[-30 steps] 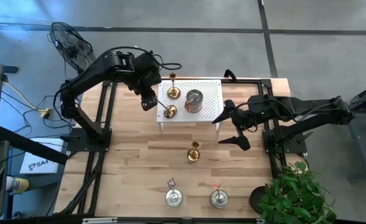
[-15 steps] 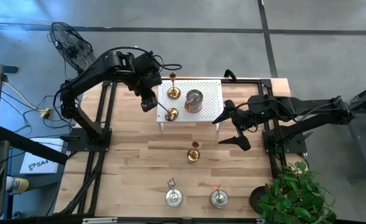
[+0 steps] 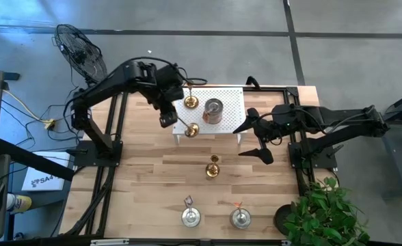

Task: Pick & Place candle stick holders
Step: Put the bottom gold candle holder on the shelf aligned with the other gold candle holder

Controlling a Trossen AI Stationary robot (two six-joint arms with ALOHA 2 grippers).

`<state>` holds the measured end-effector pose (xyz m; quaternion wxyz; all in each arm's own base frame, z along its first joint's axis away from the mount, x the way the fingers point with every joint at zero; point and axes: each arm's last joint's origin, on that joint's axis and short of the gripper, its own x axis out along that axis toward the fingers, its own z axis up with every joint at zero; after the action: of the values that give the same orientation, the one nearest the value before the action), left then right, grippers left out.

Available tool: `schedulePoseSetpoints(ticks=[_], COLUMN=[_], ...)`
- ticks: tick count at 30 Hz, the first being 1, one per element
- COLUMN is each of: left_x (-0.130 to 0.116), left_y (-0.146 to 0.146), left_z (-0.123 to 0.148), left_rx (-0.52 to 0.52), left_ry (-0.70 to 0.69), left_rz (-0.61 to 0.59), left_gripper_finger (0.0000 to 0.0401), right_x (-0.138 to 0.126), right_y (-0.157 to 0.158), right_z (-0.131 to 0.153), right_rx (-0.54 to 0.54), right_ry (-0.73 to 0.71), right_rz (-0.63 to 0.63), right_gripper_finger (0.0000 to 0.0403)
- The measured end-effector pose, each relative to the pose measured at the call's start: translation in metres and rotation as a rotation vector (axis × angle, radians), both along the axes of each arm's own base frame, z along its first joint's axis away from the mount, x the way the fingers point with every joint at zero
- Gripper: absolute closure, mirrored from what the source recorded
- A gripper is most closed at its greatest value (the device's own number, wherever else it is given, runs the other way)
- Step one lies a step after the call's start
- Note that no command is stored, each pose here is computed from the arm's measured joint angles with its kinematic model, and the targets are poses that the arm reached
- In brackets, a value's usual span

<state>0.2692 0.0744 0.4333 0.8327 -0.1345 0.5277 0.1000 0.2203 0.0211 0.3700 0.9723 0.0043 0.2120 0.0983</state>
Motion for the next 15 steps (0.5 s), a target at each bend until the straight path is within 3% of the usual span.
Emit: schedulePoseSetpoints(ticks=[8, 15], left_x=[-0.002, -0.017], left_y=[-0.006, -0.008], left_z=[0.001, 0.021], left_rx=[0.004, 0.057], left_ry=[0.009, -0.065], left_rz=[-0.007, 0.021], left_gripper_finger=[0.0266, 0.0266], right_x=[-0.001, 0.015], right_y=[0.0, 0.001], right_z=[-0.003, 0.003], right_rx=[0.001, -0.014], right_ry=[0.029, -0.091], right_rz=[0.009, 0.01], right_gripper_finger=[0.0018, 0.0018])
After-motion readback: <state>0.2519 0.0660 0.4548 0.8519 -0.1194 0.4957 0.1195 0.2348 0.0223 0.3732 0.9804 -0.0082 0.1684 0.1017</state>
